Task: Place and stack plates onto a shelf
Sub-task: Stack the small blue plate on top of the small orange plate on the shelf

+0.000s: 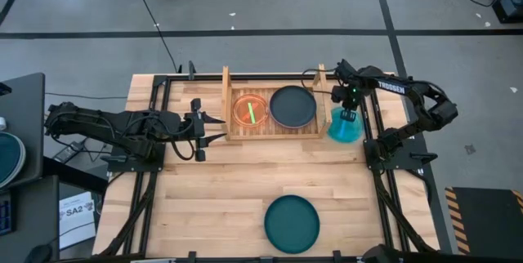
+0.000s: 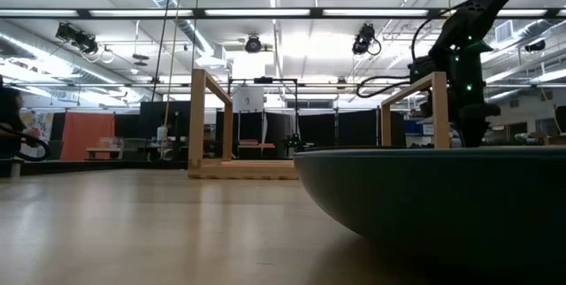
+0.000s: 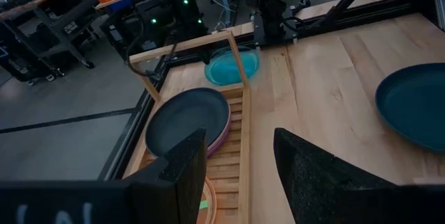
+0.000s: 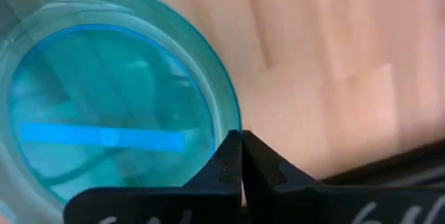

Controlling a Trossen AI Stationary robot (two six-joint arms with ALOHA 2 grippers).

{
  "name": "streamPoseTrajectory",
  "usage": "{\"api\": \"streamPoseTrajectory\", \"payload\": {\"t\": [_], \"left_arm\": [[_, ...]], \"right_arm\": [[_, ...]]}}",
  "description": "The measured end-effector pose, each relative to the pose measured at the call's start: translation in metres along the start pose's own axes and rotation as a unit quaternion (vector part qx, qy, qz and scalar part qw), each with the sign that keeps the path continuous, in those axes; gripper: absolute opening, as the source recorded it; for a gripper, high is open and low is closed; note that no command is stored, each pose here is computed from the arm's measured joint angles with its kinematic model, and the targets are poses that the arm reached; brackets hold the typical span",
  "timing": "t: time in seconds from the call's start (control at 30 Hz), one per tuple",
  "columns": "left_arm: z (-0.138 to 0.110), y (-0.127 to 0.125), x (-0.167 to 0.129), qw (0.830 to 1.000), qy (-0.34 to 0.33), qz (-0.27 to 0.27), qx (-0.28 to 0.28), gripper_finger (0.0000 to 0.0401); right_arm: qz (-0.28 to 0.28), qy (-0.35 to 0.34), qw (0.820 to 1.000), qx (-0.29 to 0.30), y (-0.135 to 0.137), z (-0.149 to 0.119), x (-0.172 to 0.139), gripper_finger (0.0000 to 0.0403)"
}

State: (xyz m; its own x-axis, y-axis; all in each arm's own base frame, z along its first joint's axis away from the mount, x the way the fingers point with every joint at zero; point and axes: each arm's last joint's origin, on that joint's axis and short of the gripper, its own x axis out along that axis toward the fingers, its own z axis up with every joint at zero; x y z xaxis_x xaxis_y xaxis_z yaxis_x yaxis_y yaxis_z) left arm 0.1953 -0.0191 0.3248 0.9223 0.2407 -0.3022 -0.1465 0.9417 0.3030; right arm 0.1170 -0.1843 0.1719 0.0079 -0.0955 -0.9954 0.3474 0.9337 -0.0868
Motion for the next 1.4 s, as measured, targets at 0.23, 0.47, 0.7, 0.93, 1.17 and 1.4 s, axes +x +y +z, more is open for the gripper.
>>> {"api": "streamPoseTrajectory", "payload": {"t": [0.23, 0.47, 0.7, 0.93, 1.17, 1.4], "left_arm": [[0.0, 0.0, 0.0, 1.0, 0.0, 0.0, 0.0, 0.0174], [0.0, 0.0, 0.0, 1.0, 0.0, 0.0, 0.0, 0.0174], [0.0, 0.0, 0.0, 1.0, 0.0, 0.0, 0.0, 0.0174], [0.0, 0.0, 0.0, 1.0, 0.0, 0.0, 0.0, 0.0174], [0.0, 0.0, 0.0, 1.0, 0.0, 0.0, 0.0, 0.0174], [0.0, 0.0, 0.0, 1.0, 0.0, 0.0, 0.0, 0.0174]], "right_arm": [[-0.047, 0.012, 0.998, 0.027, -0.013, 0.01, -0.029, 0.0002], [-0.093, 0.004, 0.993, 0.067, -0.025, 0.021, -0.063, 0.0002], [-0.158, -0.003, 0.982, 0.102, -0.036, 0.028, -0.1, 0.0001], [-0.216, -0.016, 0.969, 0.114, -0.044, 0.032, -0.132, 0.0], [-0.268, -0.034, 0.954, 0.127, -0.05, 0.035, -0.16, 0.0], [-0.341, -0.036, 0.932, 0.12, -0.055, 0.035, -0.191, 0.0]]}}
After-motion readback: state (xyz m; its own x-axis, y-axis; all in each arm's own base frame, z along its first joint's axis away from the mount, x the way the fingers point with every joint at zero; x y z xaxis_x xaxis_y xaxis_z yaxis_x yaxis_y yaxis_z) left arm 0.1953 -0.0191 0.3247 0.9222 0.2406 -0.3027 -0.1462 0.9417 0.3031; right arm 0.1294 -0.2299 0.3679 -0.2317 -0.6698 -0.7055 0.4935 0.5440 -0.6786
